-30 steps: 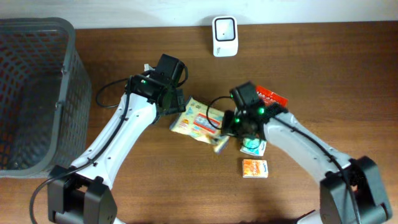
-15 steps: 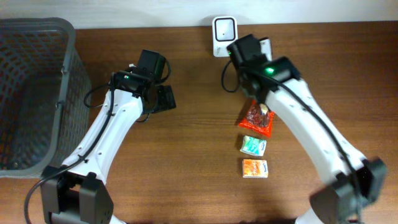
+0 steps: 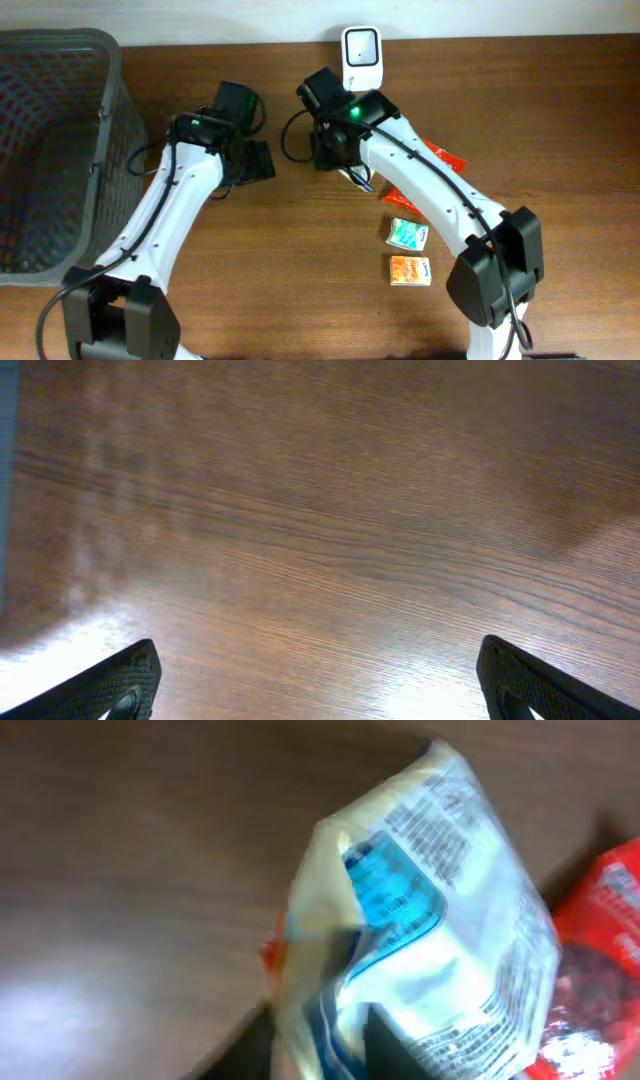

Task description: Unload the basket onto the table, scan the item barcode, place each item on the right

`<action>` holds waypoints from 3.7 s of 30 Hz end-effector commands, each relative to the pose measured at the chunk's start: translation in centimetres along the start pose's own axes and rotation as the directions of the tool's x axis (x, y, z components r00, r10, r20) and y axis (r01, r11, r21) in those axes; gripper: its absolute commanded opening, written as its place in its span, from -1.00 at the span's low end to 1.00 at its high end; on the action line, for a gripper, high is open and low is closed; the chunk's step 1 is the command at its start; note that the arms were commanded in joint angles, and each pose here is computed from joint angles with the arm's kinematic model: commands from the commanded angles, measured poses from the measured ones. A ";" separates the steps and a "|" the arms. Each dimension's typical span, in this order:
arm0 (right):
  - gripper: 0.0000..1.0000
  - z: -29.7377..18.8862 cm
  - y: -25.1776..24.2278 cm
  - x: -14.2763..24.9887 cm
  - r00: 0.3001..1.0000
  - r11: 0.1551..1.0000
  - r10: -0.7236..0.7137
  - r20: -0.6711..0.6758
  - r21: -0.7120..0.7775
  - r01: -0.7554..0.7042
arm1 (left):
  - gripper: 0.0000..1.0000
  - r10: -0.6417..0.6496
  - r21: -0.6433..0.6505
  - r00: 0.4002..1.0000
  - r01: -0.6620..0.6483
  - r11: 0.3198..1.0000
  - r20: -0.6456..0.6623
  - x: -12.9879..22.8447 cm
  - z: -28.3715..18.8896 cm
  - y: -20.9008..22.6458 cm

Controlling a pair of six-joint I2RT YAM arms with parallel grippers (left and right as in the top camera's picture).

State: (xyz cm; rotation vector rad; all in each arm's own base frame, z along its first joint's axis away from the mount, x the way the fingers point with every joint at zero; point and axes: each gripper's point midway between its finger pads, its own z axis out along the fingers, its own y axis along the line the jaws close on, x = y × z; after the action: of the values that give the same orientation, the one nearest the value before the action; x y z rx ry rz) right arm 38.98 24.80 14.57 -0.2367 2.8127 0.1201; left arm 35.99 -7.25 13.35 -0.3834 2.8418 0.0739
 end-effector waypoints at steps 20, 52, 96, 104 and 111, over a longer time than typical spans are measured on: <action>0.07 2.7 -11.4 -2.2 0.970 0.960 0.235 -0.067 -0.141 -0.242 | -0.97 0.174 0.484 0.984 -0.170 0.859 0.036 2.0 0.5 -16.4; 0.98 -0.1 -14.0 -3.2 0.880 0.786 0.436 -0.188 -0.397 -0.475 | -0.99 0.157 0.228 0.986 -0.142 0.963 -0.050 -3.8 3.4 -10.5; 0.97 3.6 -11.3 -1.5 0.947 0.967 0.252 -0.198 0.007 -0.256 | 0.98 0.085 0.029 0.996 -0.084 0.996 -0.032 -2.0 4.6 -3.7; 0.97 3.5 -15.8 -1.6 0.923 0.941 0.337 -0.184 0.068 -0.330 | 0.98 0.066 0.342 0.990 -0.020 0.940 -0.123 -0.6 7.9 -5.2; 0.96 3.5 -16.0 -1.7 0.922 0.940 0.342 -0.181 0.069 -0.335 | 0.99 0.075 0.449 0.994 -0.032 0.893 -0.077 0.8 10.8 -6.7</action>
State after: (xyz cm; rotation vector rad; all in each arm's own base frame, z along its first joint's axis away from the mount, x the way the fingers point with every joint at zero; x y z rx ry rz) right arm 44.26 9.84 10.13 0.2805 3.0401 0.1462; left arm 40.45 -11.63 3.14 -0.2622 2.8462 -0.4676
